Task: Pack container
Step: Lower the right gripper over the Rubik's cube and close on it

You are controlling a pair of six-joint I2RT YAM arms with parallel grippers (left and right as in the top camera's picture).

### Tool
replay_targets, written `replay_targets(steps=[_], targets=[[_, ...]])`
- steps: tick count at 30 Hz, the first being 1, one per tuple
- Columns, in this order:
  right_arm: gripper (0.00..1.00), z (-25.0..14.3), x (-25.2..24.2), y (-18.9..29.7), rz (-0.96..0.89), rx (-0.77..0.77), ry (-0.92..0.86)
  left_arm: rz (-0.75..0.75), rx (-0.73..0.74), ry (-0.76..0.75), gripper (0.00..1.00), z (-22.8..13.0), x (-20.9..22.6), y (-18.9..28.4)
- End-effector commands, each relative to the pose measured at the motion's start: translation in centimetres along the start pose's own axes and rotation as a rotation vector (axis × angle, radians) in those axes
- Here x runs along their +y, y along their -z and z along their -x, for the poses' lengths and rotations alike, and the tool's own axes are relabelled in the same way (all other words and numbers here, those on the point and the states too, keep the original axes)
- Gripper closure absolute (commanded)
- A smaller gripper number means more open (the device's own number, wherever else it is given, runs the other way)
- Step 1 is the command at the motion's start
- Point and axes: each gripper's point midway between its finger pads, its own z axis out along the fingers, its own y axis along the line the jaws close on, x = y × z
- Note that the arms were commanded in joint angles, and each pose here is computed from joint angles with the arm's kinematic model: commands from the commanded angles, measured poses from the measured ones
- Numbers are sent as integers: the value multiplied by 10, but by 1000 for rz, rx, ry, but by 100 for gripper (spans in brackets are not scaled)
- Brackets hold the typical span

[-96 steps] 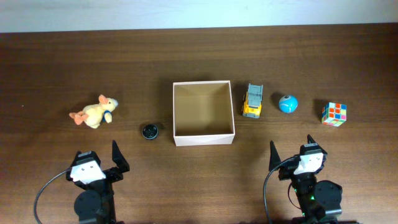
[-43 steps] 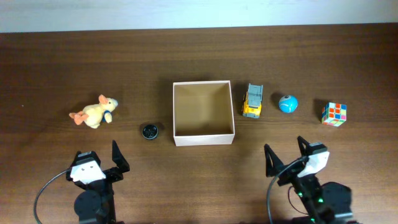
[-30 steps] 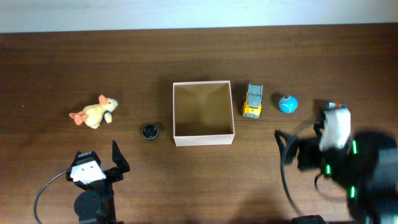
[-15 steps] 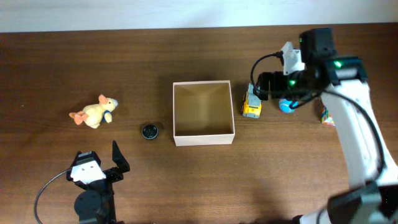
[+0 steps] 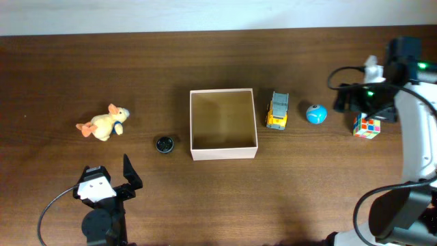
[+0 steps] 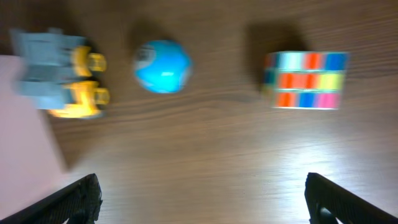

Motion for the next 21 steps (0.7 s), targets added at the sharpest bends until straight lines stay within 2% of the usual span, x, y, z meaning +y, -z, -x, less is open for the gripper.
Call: replay_targets(steps=[1,10,14,18,21], targets=[[1,7,-29,12,-120,-35,135,-12,-1,-1,1,-2,-1,0],[1,43,-77,11,-200,-196,94,-12,-1,-1,1,-2,-1,0],[1,40,-95,-4,-198,-175,53,-12,-1,-1,1,-2,-1,0],[1,38,-91,-35,-78,-130,87,-12,-1,-1,1,-2,-1,0],[1,38,-93,-56,-59,-91,83,-12,-1,-1,1,-2,-1,0]])
